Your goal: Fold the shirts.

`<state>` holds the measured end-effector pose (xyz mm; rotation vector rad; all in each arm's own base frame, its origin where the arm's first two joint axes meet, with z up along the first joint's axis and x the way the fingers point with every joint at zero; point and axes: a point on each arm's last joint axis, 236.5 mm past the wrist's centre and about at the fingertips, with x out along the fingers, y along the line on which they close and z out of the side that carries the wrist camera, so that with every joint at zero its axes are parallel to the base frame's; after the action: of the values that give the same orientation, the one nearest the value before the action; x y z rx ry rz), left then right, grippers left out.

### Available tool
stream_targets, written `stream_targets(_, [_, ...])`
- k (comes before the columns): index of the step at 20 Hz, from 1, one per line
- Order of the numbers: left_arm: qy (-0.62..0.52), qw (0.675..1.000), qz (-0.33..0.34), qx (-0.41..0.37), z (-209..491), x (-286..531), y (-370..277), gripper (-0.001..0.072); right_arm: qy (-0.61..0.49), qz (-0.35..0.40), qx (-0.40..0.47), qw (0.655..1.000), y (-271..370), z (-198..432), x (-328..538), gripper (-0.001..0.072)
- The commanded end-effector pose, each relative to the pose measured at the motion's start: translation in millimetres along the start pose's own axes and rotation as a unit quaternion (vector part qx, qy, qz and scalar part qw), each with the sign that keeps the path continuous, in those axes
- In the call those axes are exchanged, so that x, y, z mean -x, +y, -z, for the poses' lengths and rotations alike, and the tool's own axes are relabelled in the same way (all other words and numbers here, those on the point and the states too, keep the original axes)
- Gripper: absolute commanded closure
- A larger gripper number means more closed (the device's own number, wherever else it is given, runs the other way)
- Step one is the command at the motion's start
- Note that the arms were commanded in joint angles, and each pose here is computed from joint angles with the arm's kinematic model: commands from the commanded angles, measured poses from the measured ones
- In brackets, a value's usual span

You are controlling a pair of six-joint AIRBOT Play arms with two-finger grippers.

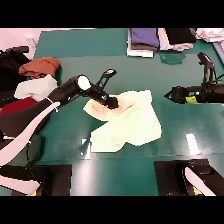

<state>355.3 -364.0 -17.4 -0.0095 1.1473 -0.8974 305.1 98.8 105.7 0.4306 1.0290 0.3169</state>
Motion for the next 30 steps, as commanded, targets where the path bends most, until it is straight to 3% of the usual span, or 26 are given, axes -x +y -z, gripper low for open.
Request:
stream_targets(1, [0.002,1.0,-0.02,-0.008,-1,-1,13,0.0683,0.004,0.006,-0.003,1.0,-5,3,2,0.0694])
stream_targets(8, [-0.157,0.98,-0.107,0.052,-78,150,101,0.0683,0.129,0.036,-0.06,0.989,-54,93,-51,0.0671])
stream_targets(10, [-0.164,0.977,-0.118,0.067,-75,169,117,0.0683,0.179,0.041,-0.09,0.979,-68,123,-70,0.0263])
stream_targets(13, [-0.149,0.978,-0.126,0.072,-66,171,126,0.0683,0.217,0.026,-0.134,0.967,-72,141,-95,0.0243])
stream_targets(16, [-0.16,0.976,-0.131,0.07,-71,173,129,0.0684,0.214,-0.037,-0.145,0.965,-40,137,-132,0.0245])
stream_targets(20, [-0.158,0.976,-0.13,0.071,-70,173,128,0.0683,0.163,-0.041,-0.173,0.971,-16,125,-194,0.027])
stream_targets(22, [-0.159,0.976,-0.13,0.071,-70,173,128,0.0683,0.16,-0.042,-0.148,0.975,-1,117,-212,0.0393])
stream_targets(24, [-0.159,0.976,-0.13,0.073,-70,173,128,0.0683,0.145,-0.062,-0.096,0.983,26,97,-225,0.0446])
stream_targets(25, [-0.161,0.976,-0.13,0.071,-72,174,128,0.0684,0.136,-0.072,-0.067,0.986,38,85,-228,0.0659])
stream_targets(26, [-0.171,0.974,-0.134,0.066,-76,182,126,0.0684,0.124,-0.077,-0.044,0.988,47,70,-228,0.0696])
stream_targets(30, [-0.283,0.932,-0.225,-0.013,-117,304,92,0.0684,0.045,-0.083,0.082,0.992,74,-23,-154,0.0696])
